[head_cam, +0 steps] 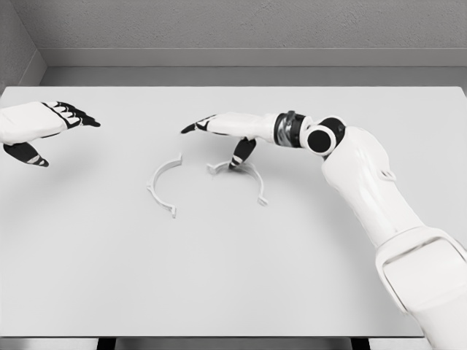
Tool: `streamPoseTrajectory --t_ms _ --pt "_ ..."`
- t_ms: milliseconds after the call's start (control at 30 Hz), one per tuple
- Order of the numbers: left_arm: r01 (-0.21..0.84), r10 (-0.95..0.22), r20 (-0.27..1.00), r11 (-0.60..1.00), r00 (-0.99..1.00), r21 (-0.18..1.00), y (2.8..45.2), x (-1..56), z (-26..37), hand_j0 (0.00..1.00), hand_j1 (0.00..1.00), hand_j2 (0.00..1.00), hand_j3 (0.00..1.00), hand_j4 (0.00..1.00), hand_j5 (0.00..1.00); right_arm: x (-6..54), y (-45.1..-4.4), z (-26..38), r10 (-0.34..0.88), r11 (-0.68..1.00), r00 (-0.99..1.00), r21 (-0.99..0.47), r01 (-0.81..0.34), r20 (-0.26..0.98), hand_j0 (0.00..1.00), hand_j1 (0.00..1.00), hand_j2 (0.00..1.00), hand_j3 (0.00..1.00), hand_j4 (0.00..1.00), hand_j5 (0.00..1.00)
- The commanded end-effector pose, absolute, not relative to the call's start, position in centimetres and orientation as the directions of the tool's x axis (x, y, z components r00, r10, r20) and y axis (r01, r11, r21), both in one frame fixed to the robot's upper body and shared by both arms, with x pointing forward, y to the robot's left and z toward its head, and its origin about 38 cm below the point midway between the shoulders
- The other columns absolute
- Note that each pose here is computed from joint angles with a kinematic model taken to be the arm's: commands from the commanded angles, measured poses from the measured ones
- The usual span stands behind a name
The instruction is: Assemble PVC drainage pipe clamps
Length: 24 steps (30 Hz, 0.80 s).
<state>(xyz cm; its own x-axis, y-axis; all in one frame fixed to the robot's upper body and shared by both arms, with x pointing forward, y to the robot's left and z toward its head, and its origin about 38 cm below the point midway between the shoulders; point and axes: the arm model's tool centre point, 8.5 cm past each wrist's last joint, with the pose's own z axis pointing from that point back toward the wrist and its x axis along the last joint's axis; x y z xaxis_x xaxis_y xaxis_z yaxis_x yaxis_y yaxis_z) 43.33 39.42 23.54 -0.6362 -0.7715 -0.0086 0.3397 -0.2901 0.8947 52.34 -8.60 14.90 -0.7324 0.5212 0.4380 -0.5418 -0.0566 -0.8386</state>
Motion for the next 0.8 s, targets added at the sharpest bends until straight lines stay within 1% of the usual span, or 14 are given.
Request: streamPoseTrajectory --t_ms 0,333,400,533,667,733,767 --pt "0.341 -0.773 -0.004 -0.285 -0.634 0.896 39.5 43.3 23.6 1.0 1.0 1.0 1.0 1.0 1.0 52.5 -8.9 14.6 0.528 -0.042 -0.717 -0.83 -0.557 0.454 1.0 1.0 1.0 1.0 1.0 1.0" --pt "0.337 -0.767 0.004 -0.277 -0.642 0.9 38.9 43.4 23.4 1.0 1.0 1.0 1.0 1.0 1.0 52.8 -9.3 15.1 0.532 -0.019 -0.711 -0.833 -0.553 0.46 1.0 1.0 1.0 1.0 1.0 1.0" --pt "0.302 -0.734 0.002 -0.277 -0.679 0.912 37.4 43.0 24.4 1.0 1.0 1.0 1.0 1.0 1.0 52.8 -9.3 15.1 0.532 -0.019 -0.711 -0.833 -0.553 0.46 1.0 1.0 1.0 1.0 1.0 1.0" --pt "0.317 -0.74 0.011 -0.274 -0.673 0.908 37.8 42.8 23.9 1.0 1.0 1.0 1.0 1.0 1.0 53.1 -9.8 15.5 0.536 0.009 -0.702 -0.835 -0.55 0.469 1.0 1.0 1.0 1.0 1.0 1.0" --pt "0.317 -0.729 0.06 -0.22 -0.682 0.923 37.5 42.6 24.4 1.0 1.0 1.0 1.0 1.0 1.0 53.1 -9.8 15.5 0.537 0.008 -0.702 -0.835 -0.55 0.468 1.0 1.0 1.0 1.0 1.0 1.0" --pt "0.344 -0.751 0.062 -0.225 -0.657 0.912 38.9 42.4 23.9 1.0 1.0 1.0 1.0 1.0 1.0 53.6 -9.7 17.3 0.526 0.015 -0.724 -0.856 -0.517 0.447 1.0 1.0 1.0 1.0 1.0 1.0" --pt "0.344 -0.753 0.059 -0.227 -0.655 0.911 39.1 42.4 24.0 1.0 1.0 1.0 1.0 1.0 1.0 54.3 -11.0 19.2 0.534 0.053 -0.725 -0.873 -0.485 0.435 1.0 1.0 1.0 1.0 1.0 1.0"
